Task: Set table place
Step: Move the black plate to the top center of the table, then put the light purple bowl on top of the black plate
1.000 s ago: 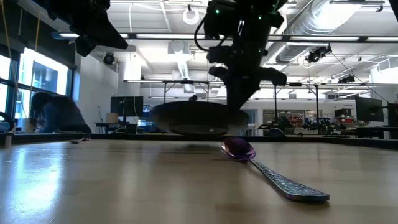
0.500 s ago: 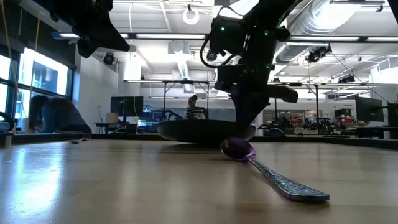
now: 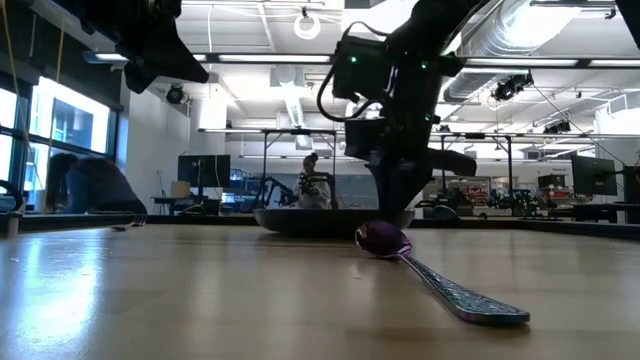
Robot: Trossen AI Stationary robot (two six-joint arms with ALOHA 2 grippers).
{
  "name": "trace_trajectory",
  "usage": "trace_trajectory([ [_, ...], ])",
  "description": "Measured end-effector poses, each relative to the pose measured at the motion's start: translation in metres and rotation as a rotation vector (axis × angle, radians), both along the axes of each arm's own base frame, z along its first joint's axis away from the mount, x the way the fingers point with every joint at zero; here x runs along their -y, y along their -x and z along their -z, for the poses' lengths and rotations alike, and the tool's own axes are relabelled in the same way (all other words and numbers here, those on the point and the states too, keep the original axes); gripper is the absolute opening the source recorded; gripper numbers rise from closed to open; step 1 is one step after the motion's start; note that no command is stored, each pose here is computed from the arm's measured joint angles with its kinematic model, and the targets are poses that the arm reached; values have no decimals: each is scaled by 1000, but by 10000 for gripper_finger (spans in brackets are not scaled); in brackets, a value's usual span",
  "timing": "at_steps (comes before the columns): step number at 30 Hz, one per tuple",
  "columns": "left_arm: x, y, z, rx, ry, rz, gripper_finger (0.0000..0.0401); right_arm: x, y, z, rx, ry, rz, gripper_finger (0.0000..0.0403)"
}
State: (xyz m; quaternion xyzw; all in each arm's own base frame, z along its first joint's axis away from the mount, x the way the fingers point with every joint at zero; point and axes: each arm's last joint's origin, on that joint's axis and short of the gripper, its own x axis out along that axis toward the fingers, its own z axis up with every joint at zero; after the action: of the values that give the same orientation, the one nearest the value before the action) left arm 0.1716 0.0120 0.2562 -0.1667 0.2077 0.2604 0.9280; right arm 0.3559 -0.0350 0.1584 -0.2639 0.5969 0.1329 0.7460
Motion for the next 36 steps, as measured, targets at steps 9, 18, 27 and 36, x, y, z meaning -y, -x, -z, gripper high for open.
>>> trace_trajectory([
  [9, 0, 0, 0, -6, 0, 0, 0, 0, -5, -4, 31, 3, -2, 101],
  [18, 0, 0, 0, -6, 0, 0, 0, -1, -18, -31, 71, 10, 13, 122],
  [27, 0, 0, 1, -9, 0, 0, 1, -1, -21, -66, 22, -13, 86, 122],
  [36, 1, 11, -29, -76, 114, -52, 0, 8, -25, -106, 73, -56, 266, 122],
])
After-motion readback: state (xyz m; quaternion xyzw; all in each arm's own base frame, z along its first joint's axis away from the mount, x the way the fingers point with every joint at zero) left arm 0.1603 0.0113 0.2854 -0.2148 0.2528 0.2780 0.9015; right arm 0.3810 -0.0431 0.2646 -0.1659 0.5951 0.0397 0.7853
